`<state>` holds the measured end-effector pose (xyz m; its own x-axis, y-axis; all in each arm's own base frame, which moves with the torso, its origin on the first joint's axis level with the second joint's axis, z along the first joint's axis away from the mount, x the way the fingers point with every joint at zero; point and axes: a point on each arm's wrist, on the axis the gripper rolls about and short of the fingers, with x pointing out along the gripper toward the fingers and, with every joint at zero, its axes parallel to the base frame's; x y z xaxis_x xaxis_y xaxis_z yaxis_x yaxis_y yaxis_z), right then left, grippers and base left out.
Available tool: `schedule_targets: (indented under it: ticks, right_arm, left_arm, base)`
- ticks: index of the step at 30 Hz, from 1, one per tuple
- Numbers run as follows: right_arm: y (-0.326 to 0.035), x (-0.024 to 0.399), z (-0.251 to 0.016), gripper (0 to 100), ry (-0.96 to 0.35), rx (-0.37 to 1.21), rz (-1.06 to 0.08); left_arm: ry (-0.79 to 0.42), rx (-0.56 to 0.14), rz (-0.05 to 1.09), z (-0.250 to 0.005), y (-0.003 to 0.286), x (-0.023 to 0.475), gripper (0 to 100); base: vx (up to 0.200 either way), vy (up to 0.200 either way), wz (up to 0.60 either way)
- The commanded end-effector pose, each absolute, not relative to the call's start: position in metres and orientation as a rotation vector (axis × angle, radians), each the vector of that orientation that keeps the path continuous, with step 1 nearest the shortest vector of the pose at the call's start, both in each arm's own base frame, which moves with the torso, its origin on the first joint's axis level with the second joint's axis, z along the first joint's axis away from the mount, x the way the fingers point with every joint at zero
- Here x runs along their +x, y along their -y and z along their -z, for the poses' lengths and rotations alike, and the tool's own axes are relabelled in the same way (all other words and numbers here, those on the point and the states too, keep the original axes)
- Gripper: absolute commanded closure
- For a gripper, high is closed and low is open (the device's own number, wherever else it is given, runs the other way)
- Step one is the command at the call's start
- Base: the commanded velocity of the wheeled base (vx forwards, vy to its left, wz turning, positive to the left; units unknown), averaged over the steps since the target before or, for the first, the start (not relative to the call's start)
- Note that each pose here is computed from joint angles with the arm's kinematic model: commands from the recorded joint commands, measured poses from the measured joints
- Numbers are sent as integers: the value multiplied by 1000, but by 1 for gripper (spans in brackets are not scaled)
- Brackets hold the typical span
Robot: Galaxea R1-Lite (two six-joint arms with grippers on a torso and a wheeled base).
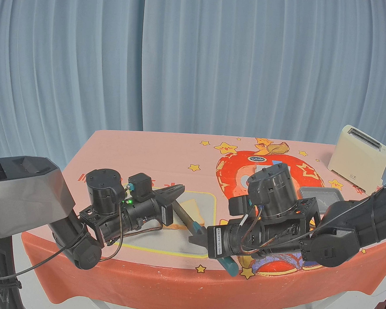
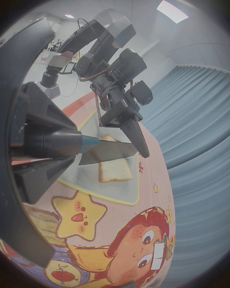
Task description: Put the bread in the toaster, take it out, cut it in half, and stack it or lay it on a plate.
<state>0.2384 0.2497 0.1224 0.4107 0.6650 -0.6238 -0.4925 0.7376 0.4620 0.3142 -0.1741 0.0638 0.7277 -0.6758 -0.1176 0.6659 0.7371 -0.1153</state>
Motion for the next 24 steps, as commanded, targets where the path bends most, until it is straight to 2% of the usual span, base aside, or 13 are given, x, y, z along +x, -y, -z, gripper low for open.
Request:
schedule_targets:
  ticks: [1, 6, 12, 18, 24]
  right_arm:
    - [-249, 239, -126, 100, -867, 227, -740]
    - [-247, 235, -134, 100, -854, 233, -751]
    - [-251, 239, -119, 100, -886, 215, -729]
    - [-252, 238, -116, 100, -901, 208, -728]
    - [-252, 239, -117, 100, -893, 212, -731]
  left_arm:
    - [-171, -65, 739, -59, 175, 314, 100]
    - [-169, -67, 727, -59, 173, 317, 100]
    - [-146, -70, 736, -66, 175, 317, 100]
    - [-166, -68, 732, -60, 174, 317, 100]
    - [-151, -69, 737, -64, 176, 317, 100]
  base:
    - [0, 0, 0]
    - [0, 0, 0]
    - [0, 0, 0]
    - [0, 0, 0]
    - [0, 0, 0]
